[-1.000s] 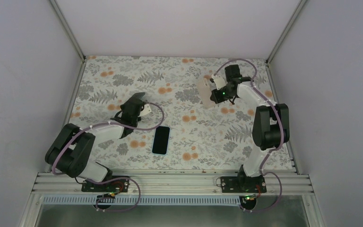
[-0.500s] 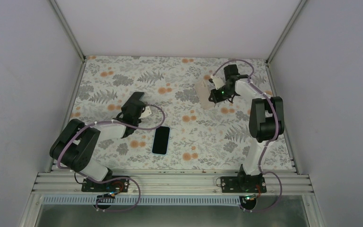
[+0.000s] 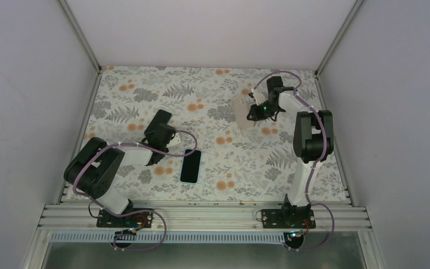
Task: Take the phone out of the phone case
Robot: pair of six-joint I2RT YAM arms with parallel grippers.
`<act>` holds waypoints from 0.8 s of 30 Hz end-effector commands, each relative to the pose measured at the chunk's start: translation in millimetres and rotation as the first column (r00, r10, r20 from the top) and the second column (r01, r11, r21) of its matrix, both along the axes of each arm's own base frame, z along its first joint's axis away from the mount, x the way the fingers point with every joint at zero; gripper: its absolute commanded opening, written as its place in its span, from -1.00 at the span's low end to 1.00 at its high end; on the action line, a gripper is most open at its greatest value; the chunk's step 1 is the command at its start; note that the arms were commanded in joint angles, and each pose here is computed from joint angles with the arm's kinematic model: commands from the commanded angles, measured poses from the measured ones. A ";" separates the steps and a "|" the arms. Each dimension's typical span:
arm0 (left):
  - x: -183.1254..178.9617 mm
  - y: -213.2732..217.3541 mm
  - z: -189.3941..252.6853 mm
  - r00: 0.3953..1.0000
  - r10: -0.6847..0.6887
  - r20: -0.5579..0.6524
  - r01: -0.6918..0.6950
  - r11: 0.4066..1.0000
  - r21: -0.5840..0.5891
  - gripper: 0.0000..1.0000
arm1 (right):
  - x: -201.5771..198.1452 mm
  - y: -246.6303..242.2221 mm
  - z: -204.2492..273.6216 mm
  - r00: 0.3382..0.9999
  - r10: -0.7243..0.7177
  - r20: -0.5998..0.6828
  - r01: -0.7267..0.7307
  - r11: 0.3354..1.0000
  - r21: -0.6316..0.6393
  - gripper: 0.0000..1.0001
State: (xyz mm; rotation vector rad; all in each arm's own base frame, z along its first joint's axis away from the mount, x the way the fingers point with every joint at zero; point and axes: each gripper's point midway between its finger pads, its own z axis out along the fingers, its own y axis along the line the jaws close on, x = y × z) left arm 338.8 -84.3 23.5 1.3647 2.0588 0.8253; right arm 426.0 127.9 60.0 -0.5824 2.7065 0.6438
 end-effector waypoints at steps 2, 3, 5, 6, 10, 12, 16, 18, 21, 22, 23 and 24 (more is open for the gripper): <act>-7.2 -4.9 2.2 1.000 -0.002 -0.028 0.001 0.999 -0.039 -0.09 | 2.9 -4.5 0.9 0.999 -0.030 -0.027 0.031 0.999 0.038 -0.82; -6.6 -7.4 6.7 1.000 -0.005 -0.029 0.003 0.999 -0.051 0.01 | 3.8 -7.6 0.1 0.999 -0.039 -0.028 0.040 0.999 0.037 -0.67; -7.6 -13.0 14.3 0.999 -0.014 -0.039 0.011 0.997 -0.083 0.17 | 5.7 -14.1 -0.8 0.998 -0.056 -0.031 0.057 0.998 0.028 -0.26; -7.7 -16.8 21.2 0.999 -0.020 -0.039 0.015 0.994 -0.106 0.22 | 7.2 -18.2 -1.1 0.997 -0.067 -0.027 0.067 0.998 0.016 0.02; -10.3 -30.7 45.6 0.997 -0.044 -0.068 0.032 0.984 -0.177 0.37 | 14.5 -32.8 5.2 0.995 -0.096 0.009 0.096 0.994 -0.054 0.42; -11.4 -36.4 57.3 0.995 -0.057 -0.083 0.038 0.977 -0.208 0.41 | 20.9 -42.1 18.7 0.992 -0.107 0.068 0.114 0.988 -0.105 0.48; -16.3 -52.4 72.5 0.986 -0.108 -0.131 0.067 0.957 -0.283 0.40 | 3.2 -18.0 62.1 0.983 0.045 0.178 -0.019 0.989 -0.143 0.38; -18.0 -61.6 74.3 0.977 -0.133 -0.166 0.073 0.943 -0.323 0.28 | -30.1 14.8 62.8 0.965 0.208 0.156 -0.179 0.966 -0.186 0.32; -18.8 -77.3 70.4 0.961 -0.171 -0.217 0.076 0.919 -0.388 -0.14 | -93.2 56.7 51.8 0.910 0.406 0.081 -0.391 0.907 -0.155 -0.28; -18.4 -82.2 68.8 0.955 -0.183 -0.231 0.074 0.908 -0.412 -0.36 | -109.1 66.8 51.0 0.889 0.452 0.073 -0.439 0.886 -0.147 -0.60; -17.7 -86.5 65.8 0.949 -0.194 -0.248 0.070 0.898 -0.434 -0.62 | -124.9 75.9 52.4 0.863 0.501 0.069 -0.490 0.862 -0.130 -0.83; -17.2 -91.6 62.7 0.941 -0.208 -0.265 0.067 0.886 -0.460 -0.79 | -144.6 86.1 54.5 0.821 0.567 0.072 -0.558 0.822 -0.110 -0.91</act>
